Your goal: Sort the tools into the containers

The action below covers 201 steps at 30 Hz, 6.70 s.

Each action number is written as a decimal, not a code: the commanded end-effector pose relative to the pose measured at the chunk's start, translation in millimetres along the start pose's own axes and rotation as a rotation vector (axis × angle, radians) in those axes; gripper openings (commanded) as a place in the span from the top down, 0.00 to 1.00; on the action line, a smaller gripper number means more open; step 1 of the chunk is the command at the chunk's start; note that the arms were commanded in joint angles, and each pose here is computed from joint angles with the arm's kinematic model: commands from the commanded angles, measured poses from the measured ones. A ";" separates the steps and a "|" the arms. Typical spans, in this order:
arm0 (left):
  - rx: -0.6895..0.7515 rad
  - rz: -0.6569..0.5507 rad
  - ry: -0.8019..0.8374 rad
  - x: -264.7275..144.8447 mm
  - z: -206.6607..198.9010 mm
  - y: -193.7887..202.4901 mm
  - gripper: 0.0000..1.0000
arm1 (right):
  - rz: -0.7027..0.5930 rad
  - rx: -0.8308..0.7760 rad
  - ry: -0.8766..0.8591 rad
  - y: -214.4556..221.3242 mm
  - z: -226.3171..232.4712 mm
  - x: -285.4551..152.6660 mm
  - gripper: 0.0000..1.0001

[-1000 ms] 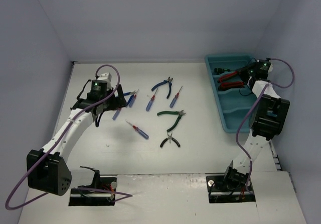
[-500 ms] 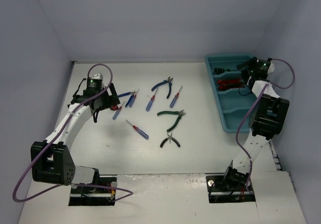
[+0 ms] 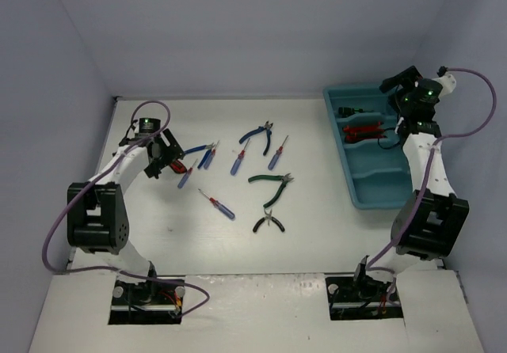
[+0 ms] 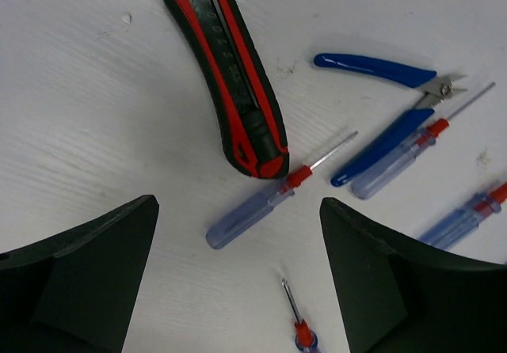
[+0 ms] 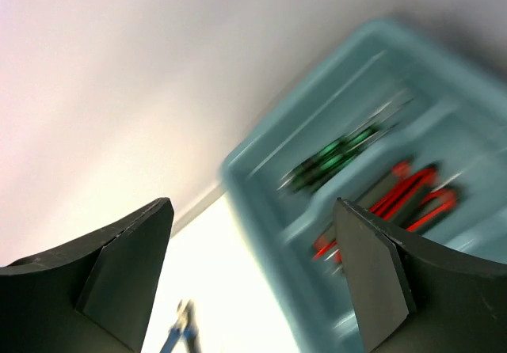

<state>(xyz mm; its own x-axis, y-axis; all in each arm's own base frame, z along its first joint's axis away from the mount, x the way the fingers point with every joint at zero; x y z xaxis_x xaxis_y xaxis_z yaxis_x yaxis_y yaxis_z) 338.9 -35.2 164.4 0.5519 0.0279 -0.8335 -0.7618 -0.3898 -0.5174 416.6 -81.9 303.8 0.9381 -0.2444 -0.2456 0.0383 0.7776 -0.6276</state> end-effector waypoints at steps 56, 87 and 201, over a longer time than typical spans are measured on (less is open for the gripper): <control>0.869 -0.359 0.767 -156.4 -130.7 1.6 0.85 | 0.897 -0.202 -0.751 281.8 190.8 -159.0 0.25; 0.745 -0.306 0.535 -131.4 -109.5 17.8 0.19 | 0.497 -0.053 -0.473 110.3 96.8 -49.8 1.00; 0.705 -0.259 0.413 -169.9 -49.3 49.9 0.19 | 0.243 -0.013 0.327 73.6 -46.0 -91.7 1.00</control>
<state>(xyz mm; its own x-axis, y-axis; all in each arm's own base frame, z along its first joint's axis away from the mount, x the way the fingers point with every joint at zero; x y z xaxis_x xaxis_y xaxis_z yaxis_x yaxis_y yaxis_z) 221.2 -104.6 266.8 0.6591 -0.3340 -0.6738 -0.6060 0.2945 -0.7389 293.1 3.2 249.6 0.7187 -0.2285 -0.6567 -0.3077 0.7425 -0.5951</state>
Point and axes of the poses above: each gripper's point midway between its finger pads, its own x axis out along the fingers, its own z axis along the line the jaws close on, y = z × x, the point moved 9 cm from there along -x, back along the fingers, and after that the axes turned 11 degrees about x, right-handed, at the moved point
